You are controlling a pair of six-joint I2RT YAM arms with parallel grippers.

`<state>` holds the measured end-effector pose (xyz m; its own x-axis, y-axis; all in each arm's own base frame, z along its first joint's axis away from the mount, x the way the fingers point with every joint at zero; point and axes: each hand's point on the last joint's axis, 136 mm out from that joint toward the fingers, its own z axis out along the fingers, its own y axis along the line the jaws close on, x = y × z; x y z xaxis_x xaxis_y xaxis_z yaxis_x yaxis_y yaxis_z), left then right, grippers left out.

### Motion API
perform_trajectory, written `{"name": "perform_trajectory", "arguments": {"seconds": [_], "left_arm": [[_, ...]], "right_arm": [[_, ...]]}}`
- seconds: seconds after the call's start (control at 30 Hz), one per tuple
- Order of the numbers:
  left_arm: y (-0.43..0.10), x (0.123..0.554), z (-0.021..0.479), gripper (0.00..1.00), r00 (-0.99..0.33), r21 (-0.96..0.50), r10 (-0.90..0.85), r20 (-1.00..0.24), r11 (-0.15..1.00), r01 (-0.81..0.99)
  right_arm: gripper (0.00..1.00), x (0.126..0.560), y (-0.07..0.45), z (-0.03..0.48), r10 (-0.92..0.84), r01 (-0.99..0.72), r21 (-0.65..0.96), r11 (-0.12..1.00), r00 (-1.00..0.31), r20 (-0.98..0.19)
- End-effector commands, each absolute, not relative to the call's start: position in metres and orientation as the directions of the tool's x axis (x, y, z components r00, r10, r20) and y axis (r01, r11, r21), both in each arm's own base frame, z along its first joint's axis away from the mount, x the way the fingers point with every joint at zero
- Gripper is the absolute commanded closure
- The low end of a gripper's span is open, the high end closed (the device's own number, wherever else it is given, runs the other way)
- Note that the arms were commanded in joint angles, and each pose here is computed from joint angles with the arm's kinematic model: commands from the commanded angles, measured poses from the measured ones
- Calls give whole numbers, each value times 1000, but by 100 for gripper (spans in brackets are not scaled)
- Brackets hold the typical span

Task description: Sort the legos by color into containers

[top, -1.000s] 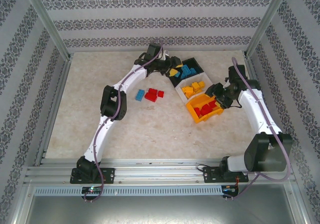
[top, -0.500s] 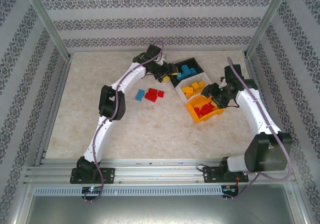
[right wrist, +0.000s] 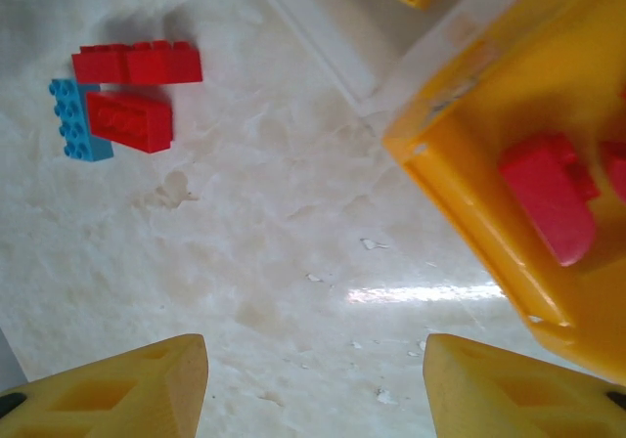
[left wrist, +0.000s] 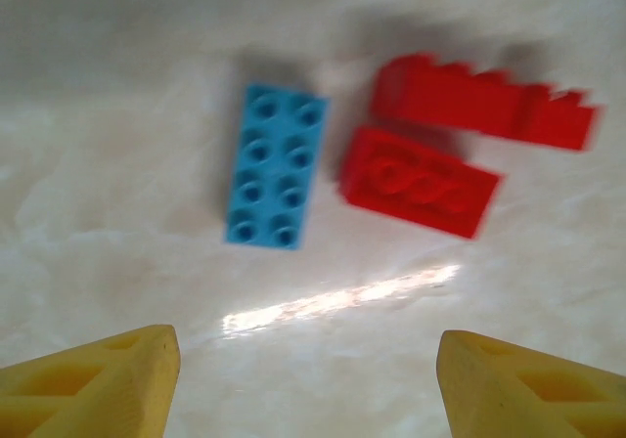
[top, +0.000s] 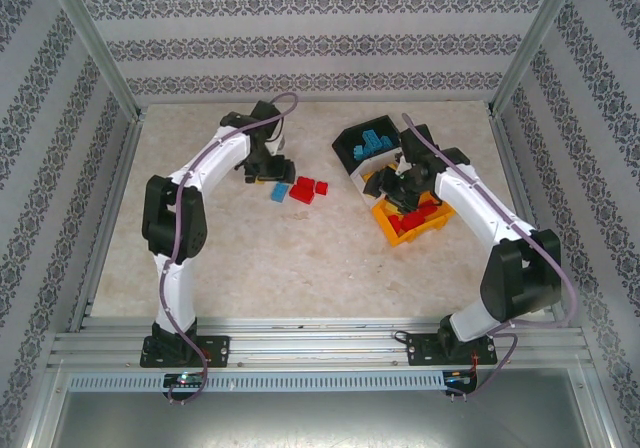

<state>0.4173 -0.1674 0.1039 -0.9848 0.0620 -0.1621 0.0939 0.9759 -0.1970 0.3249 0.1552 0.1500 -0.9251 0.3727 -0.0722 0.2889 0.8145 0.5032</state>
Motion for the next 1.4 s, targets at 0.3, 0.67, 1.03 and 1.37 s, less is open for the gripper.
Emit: {"name": "perform_trajectory", "arguments": {"seconds": [0.3, 0.67, 1.03, 1.37], "left_arm": [[-159, 421, 60, 30, -968, -133, 202, -149, 966, 222], [-167, 437, 36, 30, -970, -143, 211, -122, 963, 227], [-168, 448, 19, 46, -971, -127, 222, -87, 964, 232], [-161, 438, 17, 61, -980, -151, 194, -53, 968, 200]], "right_arm": [[39, 325, 151, 162, 383, 295, 474, 830, -919, -99], [39, 324, 144, 161, 391, 310, 458, 833, -916, -90], [39, 330, 146, 158, 390, 314, 457, 832, -917, -80], [39, 334, 146, 160, 397, 317, 460, 830, -914, -86]]}}
